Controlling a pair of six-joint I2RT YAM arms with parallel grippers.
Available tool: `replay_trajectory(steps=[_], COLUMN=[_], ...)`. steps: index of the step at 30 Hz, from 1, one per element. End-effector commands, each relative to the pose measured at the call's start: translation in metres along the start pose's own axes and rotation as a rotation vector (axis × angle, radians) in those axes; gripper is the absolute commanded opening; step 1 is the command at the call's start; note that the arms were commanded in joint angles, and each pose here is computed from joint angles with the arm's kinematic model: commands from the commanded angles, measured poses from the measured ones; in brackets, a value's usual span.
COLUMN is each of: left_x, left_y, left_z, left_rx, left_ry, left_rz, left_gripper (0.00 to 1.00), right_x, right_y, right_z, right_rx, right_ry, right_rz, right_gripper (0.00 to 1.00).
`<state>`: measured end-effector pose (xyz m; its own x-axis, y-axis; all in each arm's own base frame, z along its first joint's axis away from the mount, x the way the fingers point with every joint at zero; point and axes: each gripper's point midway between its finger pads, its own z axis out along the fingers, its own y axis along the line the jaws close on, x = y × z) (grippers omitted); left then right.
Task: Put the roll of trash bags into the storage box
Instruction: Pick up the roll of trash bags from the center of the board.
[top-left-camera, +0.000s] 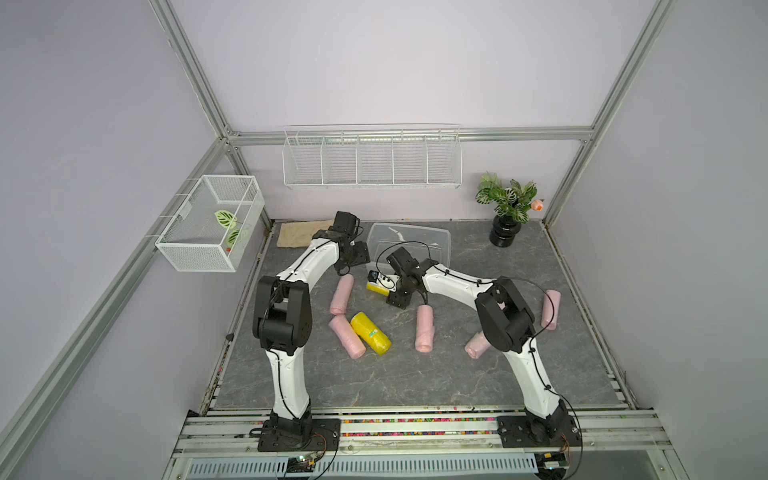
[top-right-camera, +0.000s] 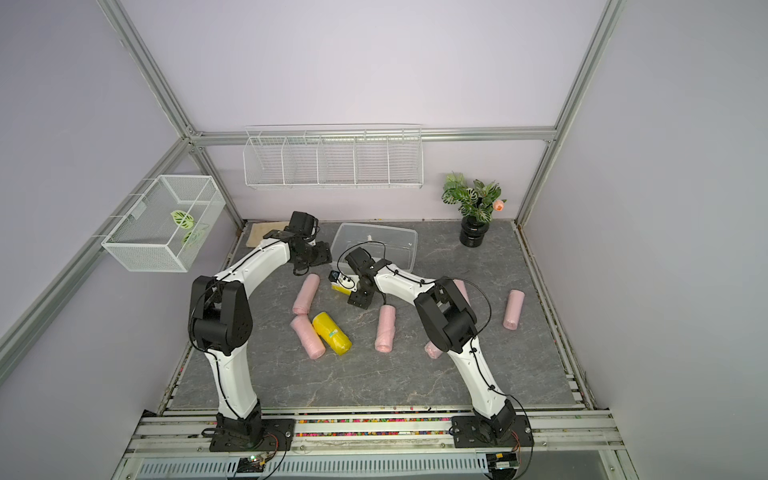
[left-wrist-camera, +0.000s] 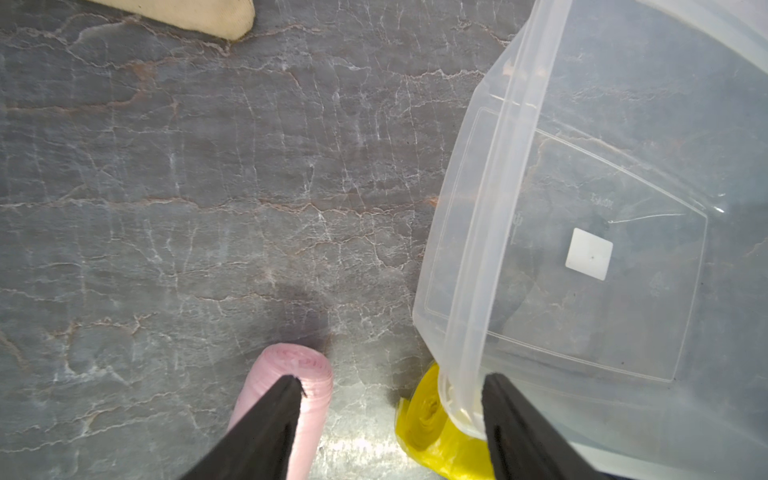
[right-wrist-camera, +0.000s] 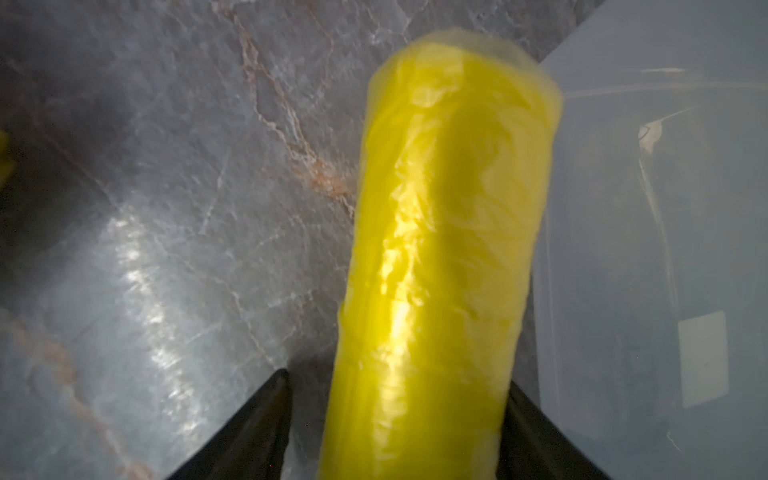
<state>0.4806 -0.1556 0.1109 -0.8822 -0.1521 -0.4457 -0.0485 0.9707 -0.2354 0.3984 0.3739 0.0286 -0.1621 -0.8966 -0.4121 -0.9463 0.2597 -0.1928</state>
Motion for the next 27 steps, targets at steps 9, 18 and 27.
replay_trajectory(steps=[9, 18, 27], left_x=[-0.003, -0.002, -0.001], left_y=[-0.001, -0.001, -0.001], left_z=[-0.012, -0.01, -0.008], left_rx=[0.023, 0.025, 0.031], left_ry=[-0.02, -0.014, -0.008], left_rz=[-0.001, 0.001, -0.001], left_gripper=[0.73, 0.73, 0.73], right_x=[-0.008, -0.016, -0.018], right_y=[0.003, 0.0, 0.0], right_z=[0.011, 0.017, 0.016], right_rx=[-0.054, -0.05, -0.054], right_ry=[0.008, -0.001, -0.005], right_rz=[0.022, 0.065, 0.084], right_gripper=[0.79, 0.7, 0.56])
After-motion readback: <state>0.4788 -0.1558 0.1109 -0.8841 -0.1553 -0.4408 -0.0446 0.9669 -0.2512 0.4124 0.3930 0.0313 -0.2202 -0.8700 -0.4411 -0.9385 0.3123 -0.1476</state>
